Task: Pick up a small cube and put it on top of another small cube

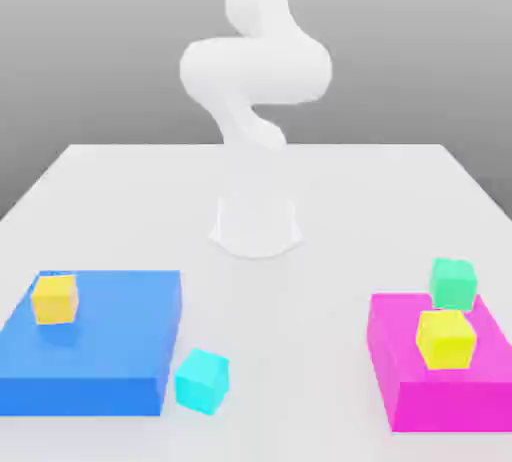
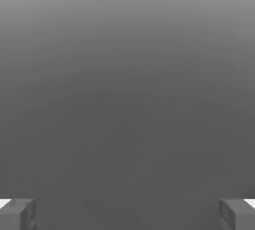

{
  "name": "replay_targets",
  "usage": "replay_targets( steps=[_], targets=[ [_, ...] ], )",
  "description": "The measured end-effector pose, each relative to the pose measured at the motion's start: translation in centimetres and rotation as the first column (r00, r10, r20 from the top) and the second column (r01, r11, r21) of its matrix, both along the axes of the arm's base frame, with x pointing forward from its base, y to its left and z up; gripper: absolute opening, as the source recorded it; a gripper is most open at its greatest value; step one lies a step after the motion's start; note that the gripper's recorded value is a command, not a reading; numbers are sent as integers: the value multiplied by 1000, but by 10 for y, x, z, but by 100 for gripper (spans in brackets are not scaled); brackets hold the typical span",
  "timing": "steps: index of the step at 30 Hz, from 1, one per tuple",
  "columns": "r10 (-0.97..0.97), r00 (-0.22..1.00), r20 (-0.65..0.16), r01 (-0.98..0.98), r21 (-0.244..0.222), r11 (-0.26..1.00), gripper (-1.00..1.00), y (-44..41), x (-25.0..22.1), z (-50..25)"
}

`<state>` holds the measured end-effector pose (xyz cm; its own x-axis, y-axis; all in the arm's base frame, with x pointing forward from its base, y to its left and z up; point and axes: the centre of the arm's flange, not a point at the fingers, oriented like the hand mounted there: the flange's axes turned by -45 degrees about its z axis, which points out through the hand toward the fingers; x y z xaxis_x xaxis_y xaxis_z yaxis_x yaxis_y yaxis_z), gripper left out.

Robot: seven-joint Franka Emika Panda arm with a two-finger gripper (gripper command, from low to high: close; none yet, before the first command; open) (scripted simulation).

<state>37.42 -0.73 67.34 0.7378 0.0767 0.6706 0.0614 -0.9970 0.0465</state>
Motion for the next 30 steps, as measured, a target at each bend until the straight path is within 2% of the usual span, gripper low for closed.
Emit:
replay_targets(
  steps=[3, 7, 10, 14, 17, 21, 27, 30],
  targets=[
    [91, 993, -80, -96, -65, 993, 0, -8, 30, -49],
    [202, 961, -188, -228, -126, 965, 0, -18, 58, -116],
    [283, 921, -268, -331, -156, 931, 0, -24, 72, -167],
    [382, 846, -373, -467, -172, 867, 0, -32, 81, -236],
    [450, 773, -447, -566, -167, 807, 0, -38, 80, -287],
    [531, 656, -537, -689, -138, 712, 0, -46, 71, -353],
    [624, 446, -642, -838, -53, 544, 0, -58, 38, -444],
    [648, 364, -669, -879, -15, 477, 0, -62, 24, -481]
  ],
)
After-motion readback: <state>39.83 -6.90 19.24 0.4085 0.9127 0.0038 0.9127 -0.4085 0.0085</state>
